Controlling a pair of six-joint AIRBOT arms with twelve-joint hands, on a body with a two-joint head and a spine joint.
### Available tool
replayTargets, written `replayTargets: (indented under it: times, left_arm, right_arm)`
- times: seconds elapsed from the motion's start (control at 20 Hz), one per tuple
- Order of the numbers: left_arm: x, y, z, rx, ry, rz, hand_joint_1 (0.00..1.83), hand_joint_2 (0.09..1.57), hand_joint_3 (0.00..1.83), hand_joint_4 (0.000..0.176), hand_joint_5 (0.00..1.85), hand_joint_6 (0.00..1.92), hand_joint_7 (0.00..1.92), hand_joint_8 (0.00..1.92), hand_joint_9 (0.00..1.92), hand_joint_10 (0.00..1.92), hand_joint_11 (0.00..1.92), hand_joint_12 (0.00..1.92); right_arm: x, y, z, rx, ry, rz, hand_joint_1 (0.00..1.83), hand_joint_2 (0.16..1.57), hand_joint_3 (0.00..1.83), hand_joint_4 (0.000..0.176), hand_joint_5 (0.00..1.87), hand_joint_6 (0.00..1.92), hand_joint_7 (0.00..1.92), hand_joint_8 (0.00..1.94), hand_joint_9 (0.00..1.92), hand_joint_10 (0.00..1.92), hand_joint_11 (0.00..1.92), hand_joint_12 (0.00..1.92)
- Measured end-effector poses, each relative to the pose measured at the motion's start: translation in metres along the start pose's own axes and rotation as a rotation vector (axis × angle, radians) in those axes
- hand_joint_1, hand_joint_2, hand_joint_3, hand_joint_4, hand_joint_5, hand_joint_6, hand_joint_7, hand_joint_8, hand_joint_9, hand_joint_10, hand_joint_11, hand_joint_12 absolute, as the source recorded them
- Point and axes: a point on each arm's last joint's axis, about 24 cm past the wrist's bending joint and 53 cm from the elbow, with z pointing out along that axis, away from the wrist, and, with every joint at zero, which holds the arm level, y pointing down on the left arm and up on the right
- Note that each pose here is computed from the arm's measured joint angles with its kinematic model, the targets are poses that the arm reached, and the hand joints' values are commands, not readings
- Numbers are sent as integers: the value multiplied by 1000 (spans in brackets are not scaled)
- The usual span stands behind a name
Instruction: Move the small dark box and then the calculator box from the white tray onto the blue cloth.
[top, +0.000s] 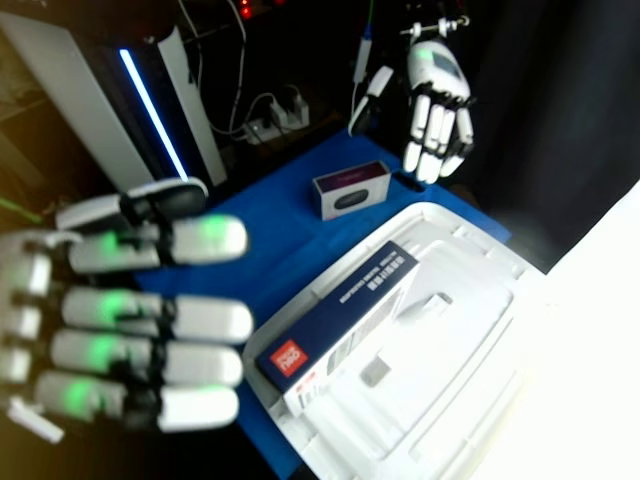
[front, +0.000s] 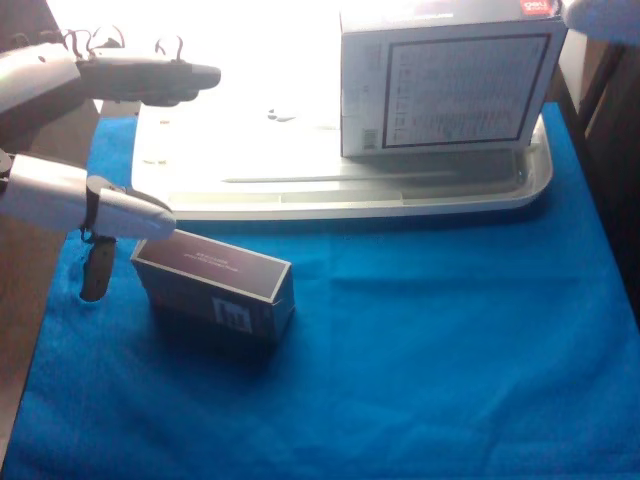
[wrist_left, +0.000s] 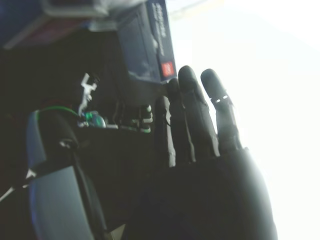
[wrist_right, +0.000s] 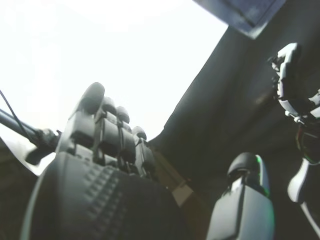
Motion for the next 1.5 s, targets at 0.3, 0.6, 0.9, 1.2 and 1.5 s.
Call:
replayTargets:
  times: [0.3, 0.6, 0.9, 1.2, 1.5]
  left_arm:
    - [-20, 7, -11, -15, -80, -5, 600, 933, 7, 85, 244, 0, 384, 0, 461, 0, 0, 1043]
    - [-31, 3, -12, 3, -129, -16, 538, 944, 0, 72, 223, 7, 351, 3, 370, 3, 0, 937]
    - [-35, 1, -13, 15, -149, -23, 548, 940, 0, 65, 231, 4, 342, 2, 387, 7, 0, 957]
    - [-34, 6, -21, 10, -164, -38, 559, 887, 0, 57, 192, 1, 362, 6, 405, 8, 0, 1006]
    - [-33, 3, -22, 20, -171, -45, 532, 915, 4, 76, 217, 3, 377, 3, 432, 10, 0, 1061]
  right_arm:
    - [42, -12, 44, 68, 157, -44, 624, 727, 5, 39, 282, 0, 386, 9, 489, 25, 198, 1163]
    - [50, -35, 51, 182, 215, -122, 704, 690, 2, 25, 308, 1, 446, 3, 445, 1, 2, 1330]
    - [54, -56, 48, 262, 243, -154, 731, 727, 3, 16, 353, 2, 456, 0, 471, 0, 73, 1087]
    - [70, -66, 52, 291, 274, -163, 706, 712, 0, 0, 391, 9, 465, 3, 464, 4, 73, 1075]
    - [88, -93, 51, 354, 311, -101, 726, 685, 1, 0, 465, 2, 533, 3, 549, 11, 218, 1053]
